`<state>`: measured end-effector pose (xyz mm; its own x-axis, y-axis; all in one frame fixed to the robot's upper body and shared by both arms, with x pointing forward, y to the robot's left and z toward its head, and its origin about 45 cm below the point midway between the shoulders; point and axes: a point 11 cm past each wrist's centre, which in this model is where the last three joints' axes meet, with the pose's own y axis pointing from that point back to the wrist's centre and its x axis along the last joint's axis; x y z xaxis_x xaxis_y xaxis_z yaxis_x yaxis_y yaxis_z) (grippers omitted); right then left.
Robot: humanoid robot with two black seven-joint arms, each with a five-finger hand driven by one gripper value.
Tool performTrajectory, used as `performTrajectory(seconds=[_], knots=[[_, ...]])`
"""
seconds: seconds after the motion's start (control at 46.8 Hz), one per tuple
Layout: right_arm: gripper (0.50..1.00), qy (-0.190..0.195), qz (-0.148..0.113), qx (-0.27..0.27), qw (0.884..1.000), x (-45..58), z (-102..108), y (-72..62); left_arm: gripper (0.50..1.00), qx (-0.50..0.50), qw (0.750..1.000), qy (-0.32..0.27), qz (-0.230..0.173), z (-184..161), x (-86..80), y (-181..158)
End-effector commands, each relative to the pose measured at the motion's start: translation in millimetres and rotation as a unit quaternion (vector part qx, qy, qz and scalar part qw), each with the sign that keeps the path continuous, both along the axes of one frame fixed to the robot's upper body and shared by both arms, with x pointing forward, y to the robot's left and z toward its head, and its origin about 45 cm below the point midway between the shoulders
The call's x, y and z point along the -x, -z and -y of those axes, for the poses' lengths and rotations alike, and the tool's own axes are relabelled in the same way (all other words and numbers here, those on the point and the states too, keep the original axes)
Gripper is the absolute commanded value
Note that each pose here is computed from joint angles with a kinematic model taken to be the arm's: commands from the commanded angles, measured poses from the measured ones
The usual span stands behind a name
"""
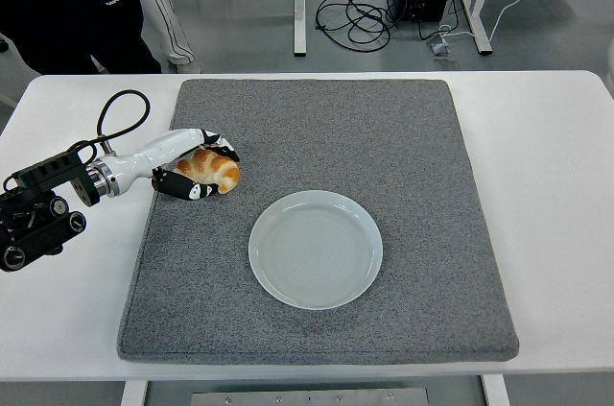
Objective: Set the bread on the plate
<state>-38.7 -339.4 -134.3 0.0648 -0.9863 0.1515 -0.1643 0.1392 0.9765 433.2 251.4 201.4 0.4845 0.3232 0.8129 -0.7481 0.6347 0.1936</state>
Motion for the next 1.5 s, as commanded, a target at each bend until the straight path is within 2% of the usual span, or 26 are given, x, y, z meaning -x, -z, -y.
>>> performTrajectory(seconds=[0.0,0.128,0.299,0.47,0.705,0.876,1.132,1.474], knots=[[1.000,0.000,0.000,0.000,1.000,0.1,0.0,0.0,0.500,0.011,1.000,0.005,-0.013,0.9,1.3,0.2],[1.000,0.000,0.000,0.000,1.000,0.1,0.0,0.0,0.500,0.017,1.000,0.010,-0.015,2.0,1.3,-1.4],[1.000,-0.001,0.000,0.000,1.000,0.0,-0.1,0.0,0.500,0.026,1.000,0.010,-0.003,7.2,-8.0,-17.7],[1.000,0.000,0.000,0.000,1.000,0.1,0.0,0.0,0.500,0.060,0.998,0.011,0.004,16.6,-26.6,-57.2],[1.000,0.000,0.000,0.000,1.000,0.1,0.0,0.0,0.500,0.054,0.998,0.043,0.013,33.0,-45.1,-115.7],[1.000,0.000,0.000,0.000,1.000,0.1,0.0,0.0,0.500,0.055,0.996,0.061,0.026,56.5,-50.8,-151.3],[1.000,0.000,0.000,0.001,1.000,0.1,0.5,-0.1,0.500,0.075,0.994,0.079,0.000,108.0,-39.0,-167.5],[1.000,0.000,0.000,0.001,1.000,0.1,0.5,-0.1,0.500,0.057,0.991,0.112,-0.040,162.9,-2.6,-163.2]])
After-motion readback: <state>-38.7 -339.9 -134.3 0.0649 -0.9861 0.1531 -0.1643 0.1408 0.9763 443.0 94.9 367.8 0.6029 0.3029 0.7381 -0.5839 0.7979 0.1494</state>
